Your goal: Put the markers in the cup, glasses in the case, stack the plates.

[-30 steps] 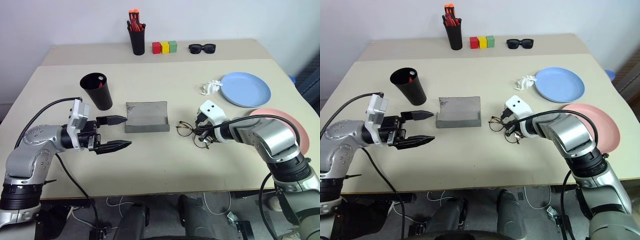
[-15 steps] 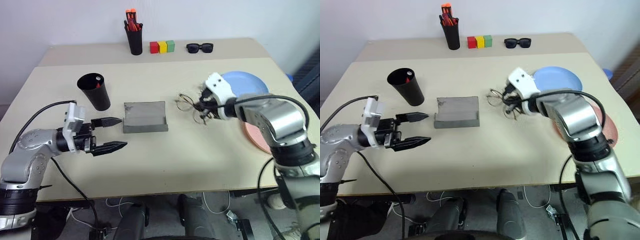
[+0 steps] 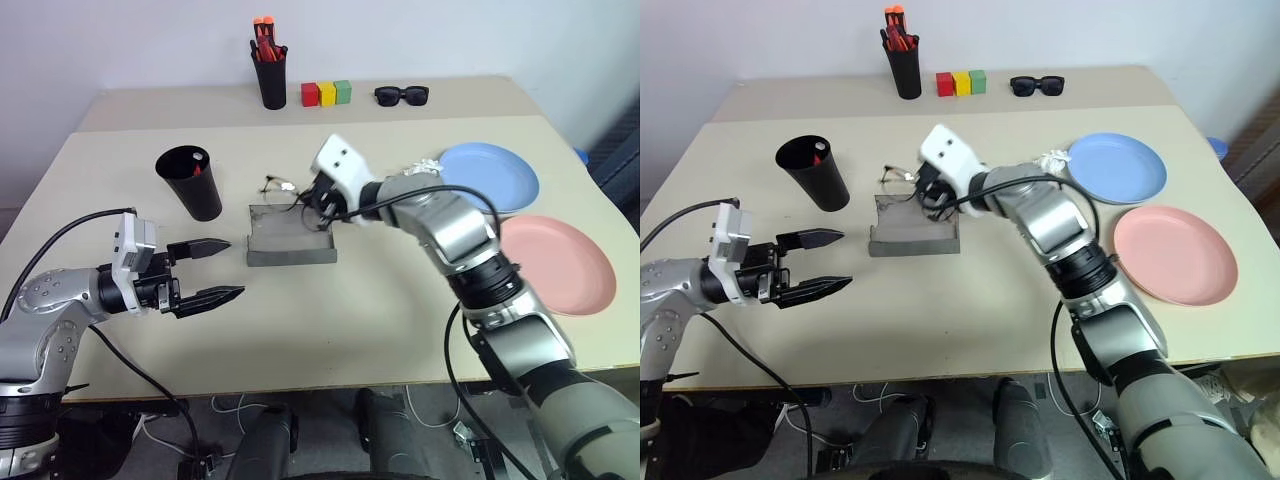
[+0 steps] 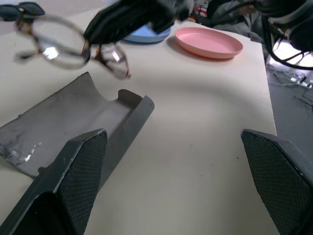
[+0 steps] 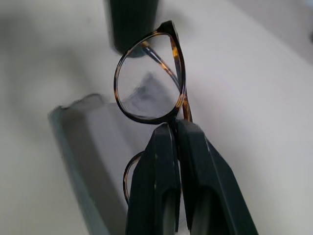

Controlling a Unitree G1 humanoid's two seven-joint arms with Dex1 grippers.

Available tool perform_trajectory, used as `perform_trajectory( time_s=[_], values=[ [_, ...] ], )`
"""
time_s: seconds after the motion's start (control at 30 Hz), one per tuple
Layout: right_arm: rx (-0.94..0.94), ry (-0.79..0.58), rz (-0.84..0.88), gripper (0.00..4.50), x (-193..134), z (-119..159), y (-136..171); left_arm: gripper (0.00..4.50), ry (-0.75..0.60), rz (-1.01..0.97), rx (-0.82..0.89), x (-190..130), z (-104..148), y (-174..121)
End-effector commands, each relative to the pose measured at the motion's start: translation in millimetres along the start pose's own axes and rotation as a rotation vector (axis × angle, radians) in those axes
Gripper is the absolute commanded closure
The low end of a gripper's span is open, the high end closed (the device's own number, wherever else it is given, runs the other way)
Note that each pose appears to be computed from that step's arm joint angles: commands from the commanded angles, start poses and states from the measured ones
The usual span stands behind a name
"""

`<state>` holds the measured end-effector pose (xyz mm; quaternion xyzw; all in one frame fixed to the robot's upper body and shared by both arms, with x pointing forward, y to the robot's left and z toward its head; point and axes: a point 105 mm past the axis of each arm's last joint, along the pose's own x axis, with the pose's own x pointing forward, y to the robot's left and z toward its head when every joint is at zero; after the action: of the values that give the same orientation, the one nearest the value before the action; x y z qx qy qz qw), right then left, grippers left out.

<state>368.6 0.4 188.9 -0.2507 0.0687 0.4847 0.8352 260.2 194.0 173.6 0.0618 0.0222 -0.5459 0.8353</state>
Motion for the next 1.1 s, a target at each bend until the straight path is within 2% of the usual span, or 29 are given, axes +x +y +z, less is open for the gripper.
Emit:
perform_trajectory(
  time_s=[0.03, 0.33, 0.93, 1.03, 1.1],
  values=[
    [-0.093, -0.003, 0.009, 4.45, 10, -2, 8, 0.00, -0.026, 0.011, 0.050, -4, 14, -1],
    [-0.159, 0.015, 0.005, 4.45, 16, -9, 1, 0.00, -0.027, 0.009, 0.055, -2, 14, -2],
    [-0.274, 0.078, 0.128, 4.45, 13, -23, 19, 0.00, -0.026, 0.010, 0.073, 1, 16, 1],
    [-0.283, 0.087, 0.113, 3.53, 14, -25, 16, 0.00, -0.023, 0.010, 0.074, 2, 15, 1],
    [-0.287, 0.086, 0.103, 2.51, 14, -24, 14, 0.00, -0.023, 0.009, 0.075, 2, 15, 0]
  ],
)
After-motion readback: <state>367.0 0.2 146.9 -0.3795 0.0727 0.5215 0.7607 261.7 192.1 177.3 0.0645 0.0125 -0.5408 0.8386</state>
